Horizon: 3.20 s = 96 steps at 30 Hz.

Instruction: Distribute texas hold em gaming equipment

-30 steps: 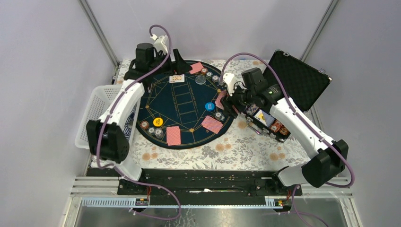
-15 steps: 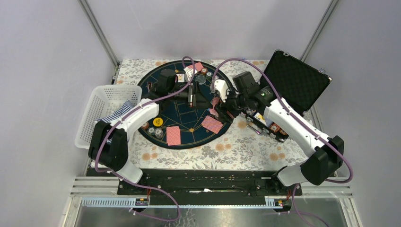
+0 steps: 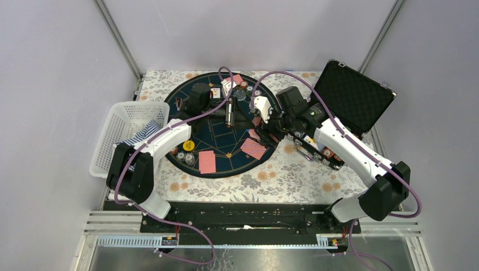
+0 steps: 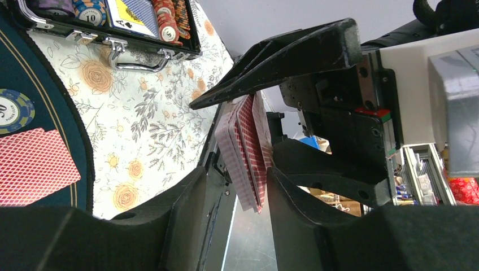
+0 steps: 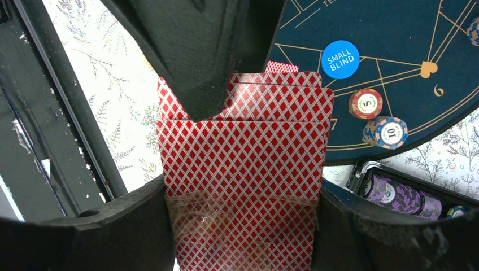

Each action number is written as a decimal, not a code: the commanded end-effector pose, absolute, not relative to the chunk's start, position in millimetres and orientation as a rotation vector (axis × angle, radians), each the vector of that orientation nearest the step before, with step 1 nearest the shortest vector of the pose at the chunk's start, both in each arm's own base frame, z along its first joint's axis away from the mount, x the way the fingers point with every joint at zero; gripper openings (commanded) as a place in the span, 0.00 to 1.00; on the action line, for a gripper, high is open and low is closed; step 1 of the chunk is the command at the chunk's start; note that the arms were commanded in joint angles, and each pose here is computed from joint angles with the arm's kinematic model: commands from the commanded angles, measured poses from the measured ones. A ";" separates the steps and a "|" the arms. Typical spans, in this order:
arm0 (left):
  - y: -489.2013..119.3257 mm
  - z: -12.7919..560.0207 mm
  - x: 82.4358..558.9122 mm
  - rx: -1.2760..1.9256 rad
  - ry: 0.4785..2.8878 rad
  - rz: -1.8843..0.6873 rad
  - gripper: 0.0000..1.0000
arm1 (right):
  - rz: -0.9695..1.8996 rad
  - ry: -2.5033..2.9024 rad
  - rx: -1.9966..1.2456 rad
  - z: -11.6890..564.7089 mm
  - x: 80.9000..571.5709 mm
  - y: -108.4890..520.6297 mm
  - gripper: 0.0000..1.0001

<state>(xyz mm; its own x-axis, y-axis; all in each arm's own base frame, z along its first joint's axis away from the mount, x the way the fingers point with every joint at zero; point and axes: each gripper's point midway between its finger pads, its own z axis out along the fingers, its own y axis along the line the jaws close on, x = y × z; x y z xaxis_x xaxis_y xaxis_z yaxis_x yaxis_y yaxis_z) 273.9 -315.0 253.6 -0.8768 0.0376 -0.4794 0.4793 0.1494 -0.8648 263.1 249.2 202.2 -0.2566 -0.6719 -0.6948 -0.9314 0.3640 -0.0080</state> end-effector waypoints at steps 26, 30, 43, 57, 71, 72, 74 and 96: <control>-297.6 282.7 276.7 0.465 1.913 -1.792 0.61 | 0.511 1.946 -1.343 222.8 271.1 253.8 0.00; -306.5 275.6 275.0 0.469 1.947 -1.801 0.59 | 0.523 1.942 -1.342 224.6 271.3 256.2 0.00; -300.8 263.9 284.2 0.402 2.006 -1.730 0.23 | 0.504 1.936 -1.324 228.0 274.1 254.4 0.00; -268.0 278.2 304.5 0.266 1.944 -1.660 0.00 | 0.467 1.953 -1.315 222.9 276.1 249.1 0.00; -161.1 266.6 360.5 -0.061 2.019 -1.179 0.00 | 0.463 1.962 -1.300 221.9 275.8 247.5 0.00; -149.2 254.4 365.3 -0.101 2.079 -1.065 0.00 | 0.463 1.961 -1.300 222.0 275.7 247.5 0.00; -124.5 244.8 378.8 -0.130 2.127 -0.838 0.00 | 0.462 1.965 -1.297 221.9 275.5 246.9 0.00; -73.2 149.2 474.5 -0.096 2.163 0.564 0.01 | 0.471 1.994 -1.290 208.9 279.4 243.9 0.00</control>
<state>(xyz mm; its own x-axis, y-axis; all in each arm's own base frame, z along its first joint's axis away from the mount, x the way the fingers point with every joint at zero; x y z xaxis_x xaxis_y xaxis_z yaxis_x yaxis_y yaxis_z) 449.0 -84.6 130.5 -0.6668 0.0826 -0.7407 -0.1561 0.9563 0.2472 273.7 240.8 193.7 -0.2865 -0.6767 -0.6782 -0.9023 0.4286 -0.0464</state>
